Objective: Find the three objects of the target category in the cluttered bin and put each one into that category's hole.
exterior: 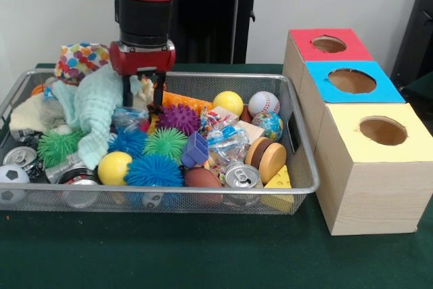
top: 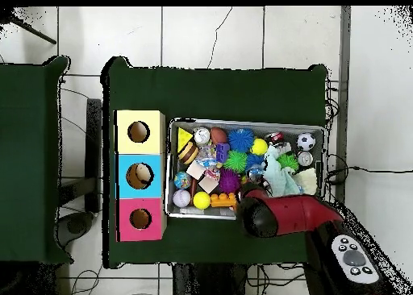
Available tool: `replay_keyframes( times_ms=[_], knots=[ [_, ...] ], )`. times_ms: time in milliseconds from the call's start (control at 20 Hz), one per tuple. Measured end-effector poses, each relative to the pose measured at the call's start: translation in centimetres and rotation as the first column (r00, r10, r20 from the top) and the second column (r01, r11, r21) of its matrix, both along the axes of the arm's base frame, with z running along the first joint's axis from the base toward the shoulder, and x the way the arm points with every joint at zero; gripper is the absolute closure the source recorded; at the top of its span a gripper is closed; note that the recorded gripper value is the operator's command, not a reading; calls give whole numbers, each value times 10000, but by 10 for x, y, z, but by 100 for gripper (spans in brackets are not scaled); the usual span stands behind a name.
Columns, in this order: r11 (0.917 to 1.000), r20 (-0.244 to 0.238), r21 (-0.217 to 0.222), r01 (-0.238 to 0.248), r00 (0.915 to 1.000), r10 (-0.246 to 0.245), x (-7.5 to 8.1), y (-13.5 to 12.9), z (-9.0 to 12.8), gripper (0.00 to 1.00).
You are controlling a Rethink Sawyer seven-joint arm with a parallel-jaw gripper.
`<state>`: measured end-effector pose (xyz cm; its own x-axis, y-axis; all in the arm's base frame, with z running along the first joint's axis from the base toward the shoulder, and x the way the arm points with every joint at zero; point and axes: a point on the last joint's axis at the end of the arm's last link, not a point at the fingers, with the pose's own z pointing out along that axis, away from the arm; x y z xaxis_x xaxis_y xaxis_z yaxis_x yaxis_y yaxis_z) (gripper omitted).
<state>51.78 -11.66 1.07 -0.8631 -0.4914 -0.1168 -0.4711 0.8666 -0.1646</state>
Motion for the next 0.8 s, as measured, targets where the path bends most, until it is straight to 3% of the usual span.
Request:
replay_keyframes(
  times_ms=[800],
  knots=[
    [9984, -56, 459, 341, 9994, -339, 20, 35, 6, 0]
  ],
)
